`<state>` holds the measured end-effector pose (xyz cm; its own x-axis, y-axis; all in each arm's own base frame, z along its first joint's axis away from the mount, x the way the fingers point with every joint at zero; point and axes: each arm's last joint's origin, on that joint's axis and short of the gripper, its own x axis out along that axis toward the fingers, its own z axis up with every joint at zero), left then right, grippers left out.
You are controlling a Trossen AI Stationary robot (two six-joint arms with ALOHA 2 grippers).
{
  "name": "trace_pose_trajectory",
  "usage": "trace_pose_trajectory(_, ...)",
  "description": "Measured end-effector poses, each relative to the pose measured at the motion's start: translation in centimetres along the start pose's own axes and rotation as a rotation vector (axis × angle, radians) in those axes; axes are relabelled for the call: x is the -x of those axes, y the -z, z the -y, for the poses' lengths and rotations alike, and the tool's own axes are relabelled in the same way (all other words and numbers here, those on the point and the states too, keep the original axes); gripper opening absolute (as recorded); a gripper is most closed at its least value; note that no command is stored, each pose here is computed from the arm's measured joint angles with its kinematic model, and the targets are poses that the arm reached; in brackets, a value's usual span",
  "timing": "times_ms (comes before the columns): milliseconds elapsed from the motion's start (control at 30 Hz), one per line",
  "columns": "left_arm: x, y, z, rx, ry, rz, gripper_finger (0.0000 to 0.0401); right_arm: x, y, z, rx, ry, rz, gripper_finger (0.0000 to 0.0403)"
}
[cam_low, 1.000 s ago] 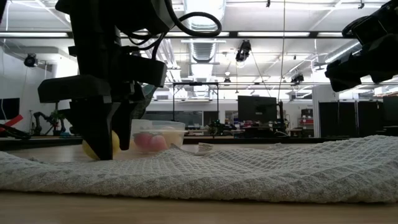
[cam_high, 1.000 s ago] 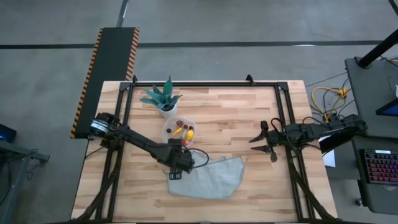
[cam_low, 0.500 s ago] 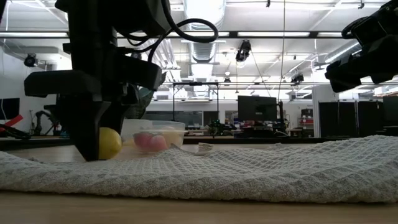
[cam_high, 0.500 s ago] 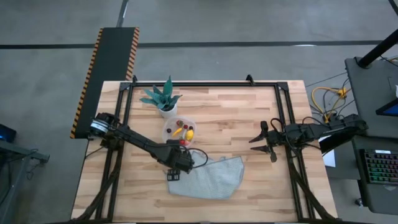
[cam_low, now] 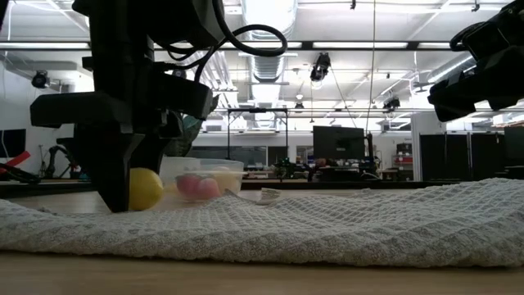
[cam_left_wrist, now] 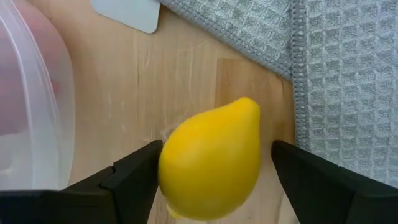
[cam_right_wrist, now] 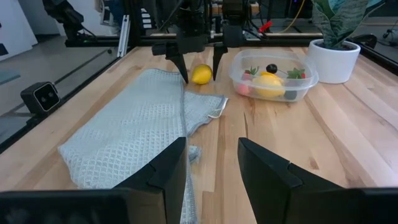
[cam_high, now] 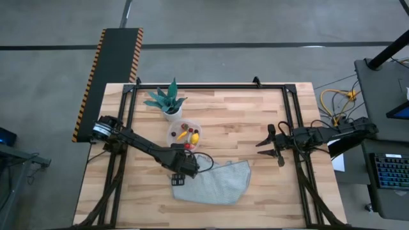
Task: Pick and placing Produce into tupperware
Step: Put the yellow lemon into the container
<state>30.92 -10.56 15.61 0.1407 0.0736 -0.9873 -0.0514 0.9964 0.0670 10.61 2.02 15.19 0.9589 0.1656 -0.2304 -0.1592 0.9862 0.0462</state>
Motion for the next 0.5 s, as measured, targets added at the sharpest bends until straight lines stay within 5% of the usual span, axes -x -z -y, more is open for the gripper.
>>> trace_pose_trajectory(500,-0.05,-0.24,-0.14,0.004,0.008,0.017,0.0187,0.00,0.00,0.00,0.000,0.000,0.000,0.0137)
